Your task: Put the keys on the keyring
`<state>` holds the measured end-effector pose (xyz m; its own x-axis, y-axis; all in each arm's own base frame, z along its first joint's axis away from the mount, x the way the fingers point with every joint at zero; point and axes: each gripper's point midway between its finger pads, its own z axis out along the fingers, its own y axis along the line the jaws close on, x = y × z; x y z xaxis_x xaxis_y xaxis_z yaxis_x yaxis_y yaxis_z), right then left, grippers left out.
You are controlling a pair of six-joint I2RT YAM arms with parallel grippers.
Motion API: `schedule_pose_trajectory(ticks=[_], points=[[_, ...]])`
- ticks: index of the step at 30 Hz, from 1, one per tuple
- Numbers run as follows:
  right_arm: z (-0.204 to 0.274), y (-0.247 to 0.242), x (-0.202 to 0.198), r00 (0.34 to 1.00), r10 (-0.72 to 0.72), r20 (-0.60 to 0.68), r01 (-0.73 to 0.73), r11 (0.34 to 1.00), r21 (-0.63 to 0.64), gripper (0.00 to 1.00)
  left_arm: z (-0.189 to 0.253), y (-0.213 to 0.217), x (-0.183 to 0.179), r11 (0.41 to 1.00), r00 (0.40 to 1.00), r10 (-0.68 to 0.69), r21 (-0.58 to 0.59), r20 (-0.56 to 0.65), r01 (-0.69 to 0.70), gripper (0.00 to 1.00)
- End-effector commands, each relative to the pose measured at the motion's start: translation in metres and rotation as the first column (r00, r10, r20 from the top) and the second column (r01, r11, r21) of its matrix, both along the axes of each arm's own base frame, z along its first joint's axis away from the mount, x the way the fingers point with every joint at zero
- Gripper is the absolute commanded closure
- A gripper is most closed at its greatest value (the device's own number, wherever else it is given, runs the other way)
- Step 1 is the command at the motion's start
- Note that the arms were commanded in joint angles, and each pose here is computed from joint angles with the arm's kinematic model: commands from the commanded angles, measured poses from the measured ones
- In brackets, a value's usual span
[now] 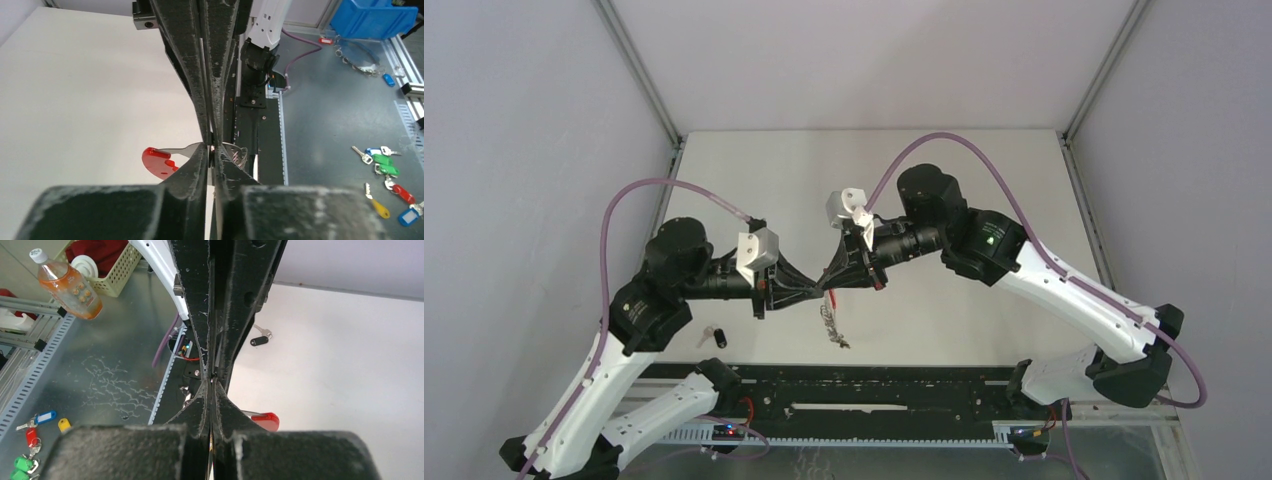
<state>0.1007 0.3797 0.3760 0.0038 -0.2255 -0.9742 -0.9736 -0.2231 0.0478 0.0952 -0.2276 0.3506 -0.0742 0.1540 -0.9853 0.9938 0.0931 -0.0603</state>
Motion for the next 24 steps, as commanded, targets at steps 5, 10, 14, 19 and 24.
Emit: schedule_pose_trajectory(ticks=[5,10,14,19,24], points=[[0.054,-0.016,0.009,0.995,-0.096,0.003,0.09,0.942,0.323,1.0,0.032,0.008,-0.004,0.998,0.99,0.016,-0.059,0.138,-0.008,0.7],[0.076,-0.03,0.002,0.994,-0.073,-0.081,0.103,0.862,0.495,1.0,0.029,0.012,-0.005,0.998,0.989,0.029,-0.058,0.143,-0.021,0.74],[0.079,-0.035,-0.004,0.99,-0.04,-0.133,0.111,0.803,0.585,1.0,0.03,0.008,-0.009,0.997,0.994,0.005,-0.083,0.108,0.004,0.78],[0.079,-0.035,-0.009,0.989,-0.025,-0.145,0.112,0.767,0.631,1.0,0.033,0.004,-0.007,0.993,0.996,0.005,-0.116,0.089,0.006,0.77],[0.078,-0.034,-0.014,0.987,0.016,-0.16,0.093,0.754,0.65,1.0,0.032,0.004,-0.005,0.993,0.996,0.012,-0.117,0.087,-0.002,0.77]])
